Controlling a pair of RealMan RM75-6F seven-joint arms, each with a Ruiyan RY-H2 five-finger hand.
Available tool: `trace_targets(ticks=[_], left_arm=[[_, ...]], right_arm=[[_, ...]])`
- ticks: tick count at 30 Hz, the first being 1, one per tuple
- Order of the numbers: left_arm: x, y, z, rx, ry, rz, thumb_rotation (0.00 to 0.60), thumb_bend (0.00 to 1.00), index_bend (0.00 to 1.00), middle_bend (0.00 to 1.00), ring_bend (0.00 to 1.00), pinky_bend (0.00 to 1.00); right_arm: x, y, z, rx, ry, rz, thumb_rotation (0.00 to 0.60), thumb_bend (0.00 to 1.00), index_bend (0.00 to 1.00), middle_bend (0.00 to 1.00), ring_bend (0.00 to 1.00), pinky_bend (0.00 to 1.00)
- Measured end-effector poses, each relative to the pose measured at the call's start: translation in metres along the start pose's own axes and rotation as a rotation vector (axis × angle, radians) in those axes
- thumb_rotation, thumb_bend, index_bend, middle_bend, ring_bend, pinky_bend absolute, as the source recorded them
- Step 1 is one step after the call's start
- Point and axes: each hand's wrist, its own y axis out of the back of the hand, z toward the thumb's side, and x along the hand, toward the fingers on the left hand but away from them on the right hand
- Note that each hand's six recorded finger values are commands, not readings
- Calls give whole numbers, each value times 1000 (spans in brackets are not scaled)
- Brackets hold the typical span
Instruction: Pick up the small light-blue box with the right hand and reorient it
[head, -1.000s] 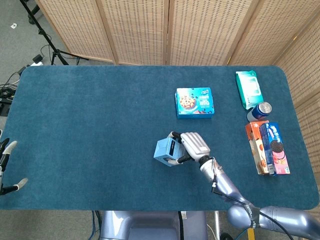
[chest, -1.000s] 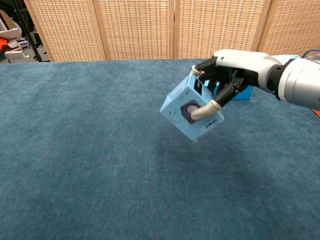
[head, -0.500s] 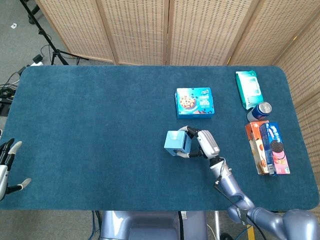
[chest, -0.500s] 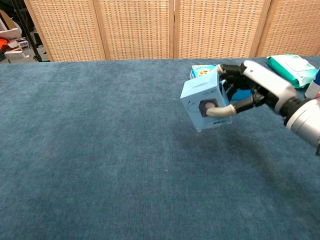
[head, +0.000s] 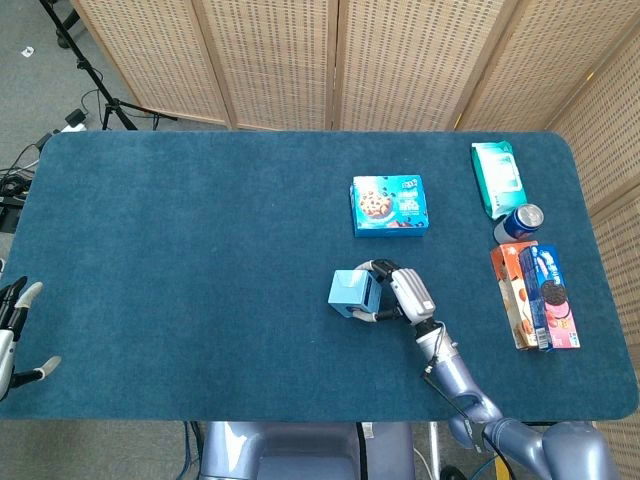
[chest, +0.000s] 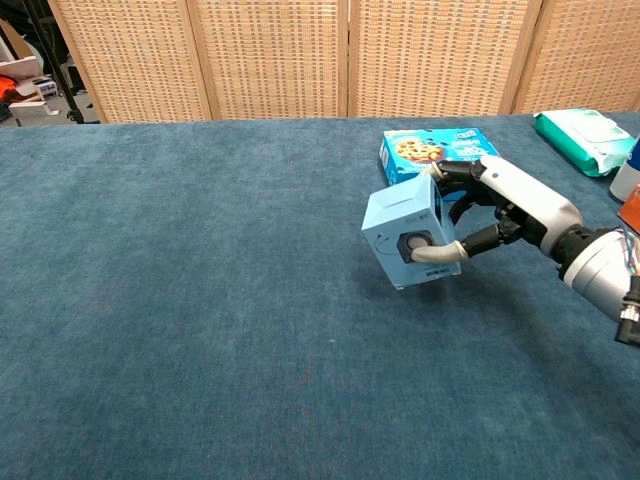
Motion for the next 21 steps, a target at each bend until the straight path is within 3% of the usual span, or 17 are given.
trace_targets(ticks=[3, 5, 9, 15, 21], left_arm=[[0, -1, 1, 3, -4, -1, 600, 0, 0, 0, 0, 0], [-1, -1, 3, 5, -8, 2, 600, 0, 0, 0, 0, 0], [-1, -1, 4, 6, -14, 5, 600, 0, 0, 0, 0, 0], [-4, 1, 6, 2, -23, 10, 600, 0, 0, 0, 0, 0], [-6, 3, 6, 1, -27, 19, 600, 0, 0, 0, 0, 0]], right_arm=[[3, -1, -5, 10, -10, 47, 600, 50, 82, 14, 0, 127], [7, 0, -7, 14, -9, 85, 600, 6, 6, 0, 0, 95], [13, 11, -7, 10, 3, 113, 600, 0, 0, 0, 0, 69], [22, 33, 3, 15, 38, 94, 600, 0, 0, 0, 0, 29], [41, 72, 20, 97, 98, 55, 600, 0, 0, 0, 0, 0]])
